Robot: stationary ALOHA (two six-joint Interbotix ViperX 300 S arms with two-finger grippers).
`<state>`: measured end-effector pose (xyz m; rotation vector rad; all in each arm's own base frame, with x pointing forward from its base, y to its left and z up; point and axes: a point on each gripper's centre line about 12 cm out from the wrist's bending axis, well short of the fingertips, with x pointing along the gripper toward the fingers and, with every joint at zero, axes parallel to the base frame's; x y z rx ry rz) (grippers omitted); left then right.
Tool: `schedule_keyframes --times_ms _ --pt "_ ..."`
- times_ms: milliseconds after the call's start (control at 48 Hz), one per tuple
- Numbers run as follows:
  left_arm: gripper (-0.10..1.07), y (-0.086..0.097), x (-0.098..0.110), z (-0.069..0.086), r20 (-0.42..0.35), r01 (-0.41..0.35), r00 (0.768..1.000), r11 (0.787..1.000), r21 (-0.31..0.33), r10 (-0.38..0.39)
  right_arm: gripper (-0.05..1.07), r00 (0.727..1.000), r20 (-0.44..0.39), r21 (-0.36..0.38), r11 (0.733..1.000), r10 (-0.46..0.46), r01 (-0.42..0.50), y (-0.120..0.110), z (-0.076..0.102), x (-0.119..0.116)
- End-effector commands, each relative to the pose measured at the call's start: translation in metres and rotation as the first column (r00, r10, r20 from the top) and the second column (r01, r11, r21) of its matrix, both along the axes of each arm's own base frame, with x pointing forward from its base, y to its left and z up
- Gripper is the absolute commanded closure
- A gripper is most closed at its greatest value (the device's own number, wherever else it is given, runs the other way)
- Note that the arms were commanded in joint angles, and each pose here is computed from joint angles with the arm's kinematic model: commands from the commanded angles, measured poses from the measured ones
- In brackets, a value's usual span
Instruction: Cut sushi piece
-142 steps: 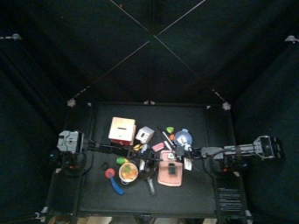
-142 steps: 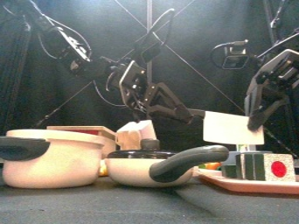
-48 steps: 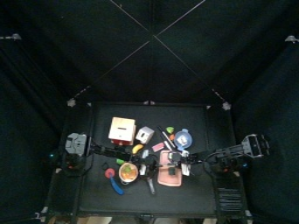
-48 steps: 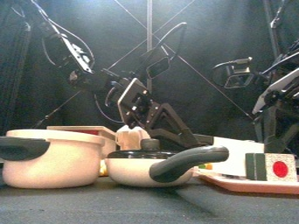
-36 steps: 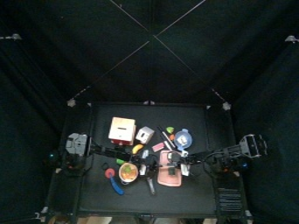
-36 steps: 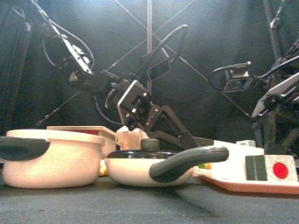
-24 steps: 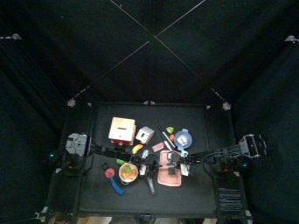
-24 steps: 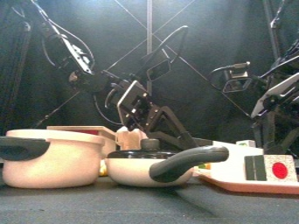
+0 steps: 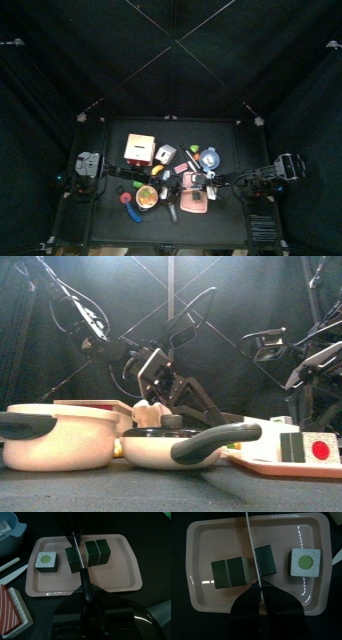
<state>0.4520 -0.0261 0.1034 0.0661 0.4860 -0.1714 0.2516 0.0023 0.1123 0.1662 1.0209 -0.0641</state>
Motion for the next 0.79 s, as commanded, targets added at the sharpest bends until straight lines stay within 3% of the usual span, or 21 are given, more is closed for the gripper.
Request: schedule_keyframes --times_ms 0,500,771 --pt "0.56 -0.0026 0.0068 0.0235 0.063 0.01 0.998 1.0 0.002 -0.01 0.72 1.0 0.026 -0.004 1.0 -0.015 0.016 -0.0052 0.0067 0.0026" --pt "0.56 0.0 0.0069 0.0305 0.078 0.006 0.997 1.0 0.004 -0.006 0.72 0.999 0.029 -0.011 1.0 -0.019 0.019 -0.0085 0.0094 0.0045" --pt "0.56 0.0 0.0065 0.0258 0.067 0.006 0.998 1.0 0.004 -0.006 0.72 1.0 0.023 -0.011 1.0 -0.016 0.016 -0.0081 0.0097 0.0046"
